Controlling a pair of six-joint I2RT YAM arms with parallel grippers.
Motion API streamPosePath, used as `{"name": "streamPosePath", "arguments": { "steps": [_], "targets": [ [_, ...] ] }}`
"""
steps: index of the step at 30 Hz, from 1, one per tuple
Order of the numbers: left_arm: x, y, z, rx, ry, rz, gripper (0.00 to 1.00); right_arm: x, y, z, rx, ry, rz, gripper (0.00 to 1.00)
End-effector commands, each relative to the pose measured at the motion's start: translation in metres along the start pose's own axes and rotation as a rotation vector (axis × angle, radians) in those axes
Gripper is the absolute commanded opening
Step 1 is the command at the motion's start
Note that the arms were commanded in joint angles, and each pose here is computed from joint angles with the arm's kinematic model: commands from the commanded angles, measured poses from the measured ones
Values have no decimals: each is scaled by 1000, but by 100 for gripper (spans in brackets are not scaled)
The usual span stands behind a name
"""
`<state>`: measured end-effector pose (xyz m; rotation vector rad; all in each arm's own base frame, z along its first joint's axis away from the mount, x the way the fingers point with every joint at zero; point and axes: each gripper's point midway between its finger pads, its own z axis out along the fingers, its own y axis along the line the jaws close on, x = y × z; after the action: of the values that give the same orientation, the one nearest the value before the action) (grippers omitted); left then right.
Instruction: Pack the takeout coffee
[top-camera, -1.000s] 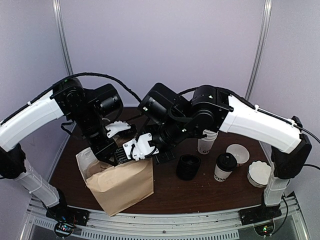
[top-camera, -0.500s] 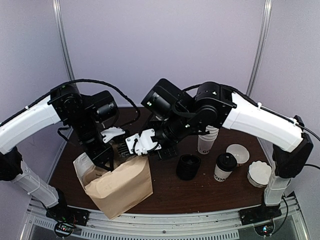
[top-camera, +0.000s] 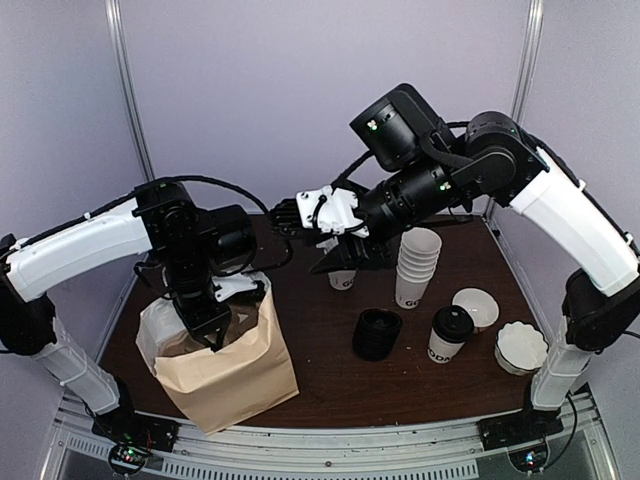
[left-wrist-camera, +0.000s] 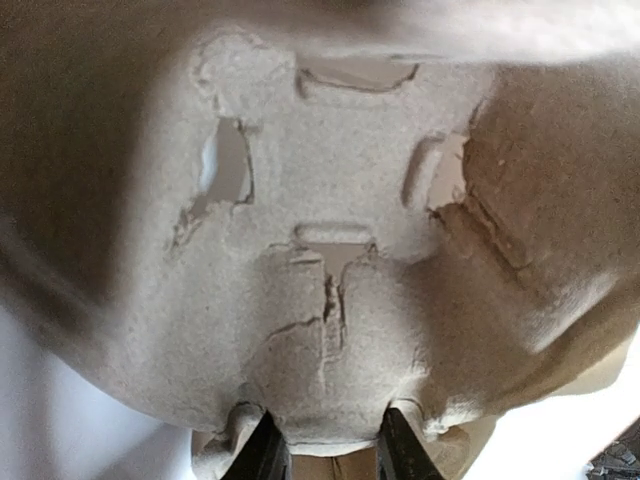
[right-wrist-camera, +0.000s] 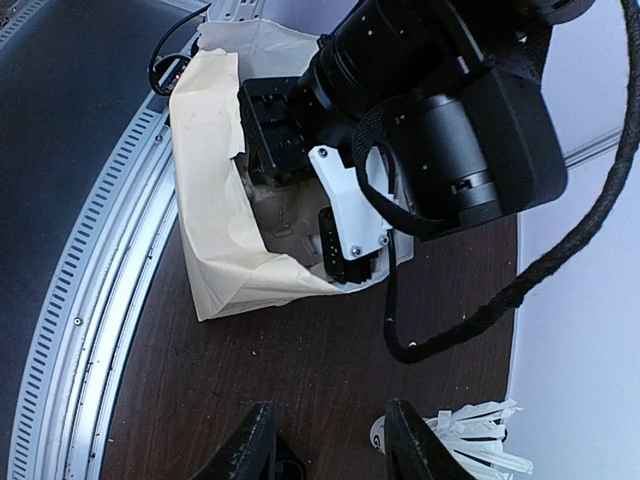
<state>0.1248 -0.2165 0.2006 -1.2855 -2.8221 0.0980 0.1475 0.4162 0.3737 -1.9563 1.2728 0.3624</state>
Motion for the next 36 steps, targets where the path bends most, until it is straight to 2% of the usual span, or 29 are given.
{"name": "streamPosePath", "arguments": {
  "steps": [1, 3, 6, 10, 16, 23, 24, 25, 26, 30, 36],
  "targets": [
    [37, 14, 21, -73, 206, 22, 14, 9, 2, -5, -22, 2, 52, 41],
    [32, 12, 22, -60, 170, 29, 14, 11, 3, -2, -28, 0, 64, 42],
    [18, 5, 12, -26, 82, 51, 16, 10, 18, 6, -104, -18, 62, 51],
    [3, 0, -4, -4, -11, 78, 18, 1, 45, 22, -186, -7, 2, 56],
    [4, 7, -6, -42, 18, 70, 32, -20, 82, 58, -304, 7, -86, 60],
    [9, 0, -6, 2, 22, 74, 38, -26, 83, 97, -259, 84, -129, 60],
    [8, -1, -7, 2, 16, 78, 40, -26, 81, 100, -244, 93, -135, 60],
    [8, -1, -8, 5, 11, 80, 58, -26, 80, 104, -233, 104, -142, 61],
    [7, -1, -11, 3, 0, 84, 69, -25, 79, 107, -220, 114, -147, 61],
    [-1, 4, -35, -33, -96, 91, 70, -19, 80, 111, -224, 138, -148, 61],
    [-9, -2, -80, -6, -261, 101, 70, -31, 83, 94, -229, 76, -134, 62]
  ]
}}
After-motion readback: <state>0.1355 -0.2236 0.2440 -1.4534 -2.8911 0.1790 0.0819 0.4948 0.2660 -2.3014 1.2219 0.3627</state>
